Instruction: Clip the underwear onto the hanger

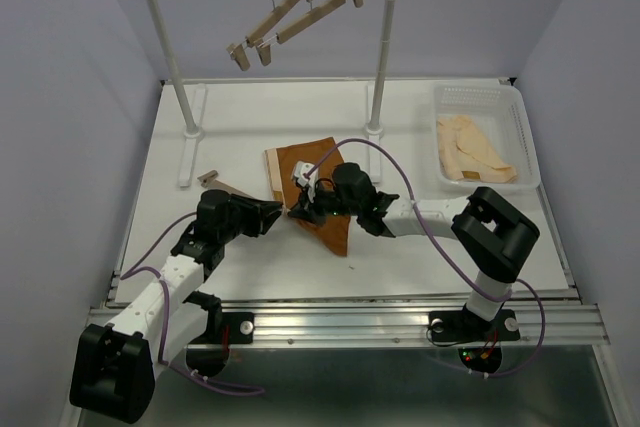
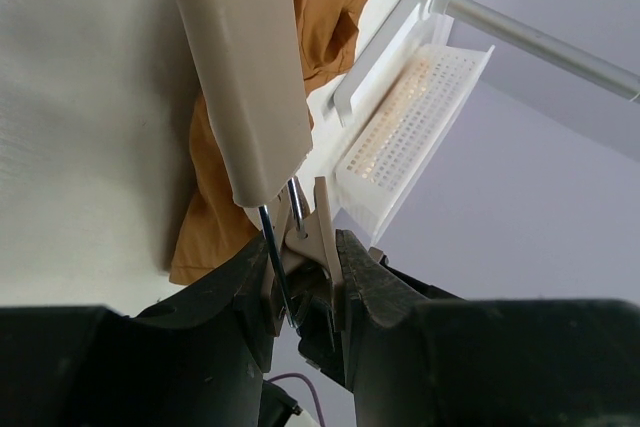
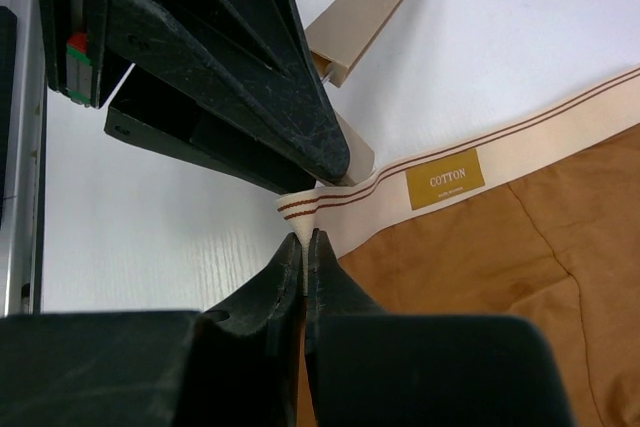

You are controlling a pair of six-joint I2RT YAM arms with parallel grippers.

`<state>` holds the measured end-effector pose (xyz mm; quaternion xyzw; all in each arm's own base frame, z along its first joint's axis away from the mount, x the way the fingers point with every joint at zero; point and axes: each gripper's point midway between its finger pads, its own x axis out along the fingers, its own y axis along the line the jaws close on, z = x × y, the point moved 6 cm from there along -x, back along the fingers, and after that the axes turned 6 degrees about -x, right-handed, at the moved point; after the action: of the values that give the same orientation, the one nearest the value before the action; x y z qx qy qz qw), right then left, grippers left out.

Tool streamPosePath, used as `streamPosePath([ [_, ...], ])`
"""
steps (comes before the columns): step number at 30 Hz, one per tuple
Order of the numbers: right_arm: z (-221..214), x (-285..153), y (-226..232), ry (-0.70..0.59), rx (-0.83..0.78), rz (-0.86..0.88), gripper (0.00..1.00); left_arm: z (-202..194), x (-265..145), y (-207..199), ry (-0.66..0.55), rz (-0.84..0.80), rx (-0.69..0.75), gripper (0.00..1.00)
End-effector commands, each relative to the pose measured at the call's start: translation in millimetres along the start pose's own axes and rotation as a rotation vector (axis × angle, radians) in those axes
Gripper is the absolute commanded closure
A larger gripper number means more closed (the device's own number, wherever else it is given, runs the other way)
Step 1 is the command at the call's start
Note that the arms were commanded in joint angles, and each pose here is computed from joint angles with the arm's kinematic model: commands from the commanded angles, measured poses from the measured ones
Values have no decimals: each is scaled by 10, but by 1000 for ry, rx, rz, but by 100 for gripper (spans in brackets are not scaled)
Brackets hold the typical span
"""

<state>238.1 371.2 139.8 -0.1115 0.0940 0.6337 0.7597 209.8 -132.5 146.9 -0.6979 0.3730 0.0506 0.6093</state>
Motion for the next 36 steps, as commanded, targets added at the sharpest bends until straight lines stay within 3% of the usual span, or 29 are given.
streamPosePath([
  [1, 113, 53, 59, -61, -67, 31, 99, -13, -1, -38, 4, -21, 8, 100],
  [15, -94, 30, -85, 71, -258, -12, 99, -57, -8, 48, 49, 45, 56, 100],
  [21, -61, 15, 1, 56, -290, 71, 99, -53, 2, 74, 47, 61, 54, 100],
  [36, -10, 60, 23, 48, -354, 74, 99, -52, 55, 80, 61, 86, 79, 100],
])
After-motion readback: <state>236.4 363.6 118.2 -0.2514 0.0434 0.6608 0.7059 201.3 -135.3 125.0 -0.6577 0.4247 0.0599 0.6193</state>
